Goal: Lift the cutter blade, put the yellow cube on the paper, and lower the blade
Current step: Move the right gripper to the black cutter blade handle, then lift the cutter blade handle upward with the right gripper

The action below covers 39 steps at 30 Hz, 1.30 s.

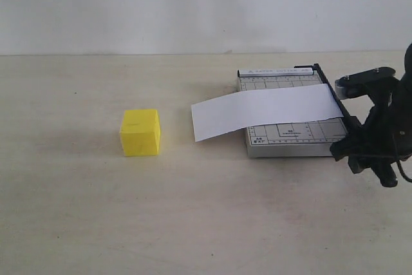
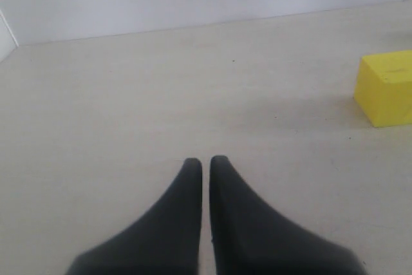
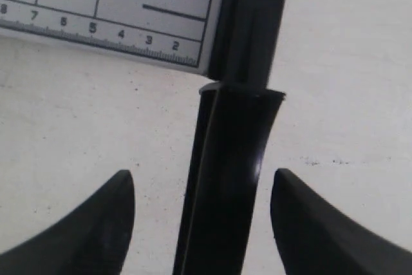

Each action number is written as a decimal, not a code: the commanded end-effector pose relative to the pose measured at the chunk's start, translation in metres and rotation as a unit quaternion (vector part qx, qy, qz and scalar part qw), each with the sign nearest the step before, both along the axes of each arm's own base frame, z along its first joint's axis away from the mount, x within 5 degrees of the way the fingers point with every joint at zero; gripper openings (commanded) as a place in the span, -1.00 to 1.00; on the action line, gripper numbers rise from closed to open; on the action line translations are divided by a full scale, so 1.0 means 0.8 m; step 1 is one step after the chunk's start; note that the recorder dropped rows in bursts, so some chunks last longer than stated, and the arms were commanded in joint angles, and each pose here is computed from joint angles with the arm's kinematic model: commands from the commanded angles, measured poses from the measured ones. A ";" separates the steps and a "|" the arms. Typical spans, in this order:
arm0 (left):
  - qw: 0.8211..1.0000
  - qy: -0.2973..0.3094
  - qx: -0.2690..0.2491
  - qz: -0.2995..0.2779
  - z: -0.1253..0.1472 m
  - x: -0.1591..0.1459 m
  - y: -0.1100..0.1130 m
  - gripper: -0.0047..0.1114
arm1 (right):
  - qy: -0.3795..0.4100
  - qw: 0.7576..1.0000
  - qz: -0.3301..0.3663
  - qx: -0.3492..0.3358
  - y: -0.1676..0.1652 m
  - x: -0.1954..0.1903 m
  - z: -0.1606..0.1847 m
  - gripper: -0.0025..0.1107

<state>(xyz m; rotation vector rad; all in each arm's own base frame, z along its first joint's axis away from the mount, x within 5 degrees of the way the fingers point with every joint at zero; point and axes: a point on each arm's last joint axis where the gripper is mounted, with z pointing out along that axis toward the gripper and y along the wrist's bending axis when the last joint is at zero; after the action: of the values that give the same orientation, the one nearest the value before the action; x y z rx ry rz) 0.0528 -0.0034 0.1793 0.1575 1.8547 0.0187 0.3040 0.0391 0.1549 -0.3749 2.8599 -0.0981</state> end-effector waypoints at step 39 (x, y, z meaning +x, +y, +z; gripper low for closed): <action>1.000 -0.007 -0.006 0.003 0.001 0.000 0.000 -0.84 | -0.211 0.977 0.022 0.017 -0.002 -0.010 0.113 -0.79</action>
<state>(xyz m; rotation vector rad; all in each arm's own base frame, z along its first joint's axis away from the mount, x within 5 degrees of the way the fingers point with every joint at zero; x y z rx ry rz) 0.0528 -0.0034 0.1793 0.1575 1.8547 0.0187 0.2902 0.0364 0.2267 -0.2996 2.5820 -0.0863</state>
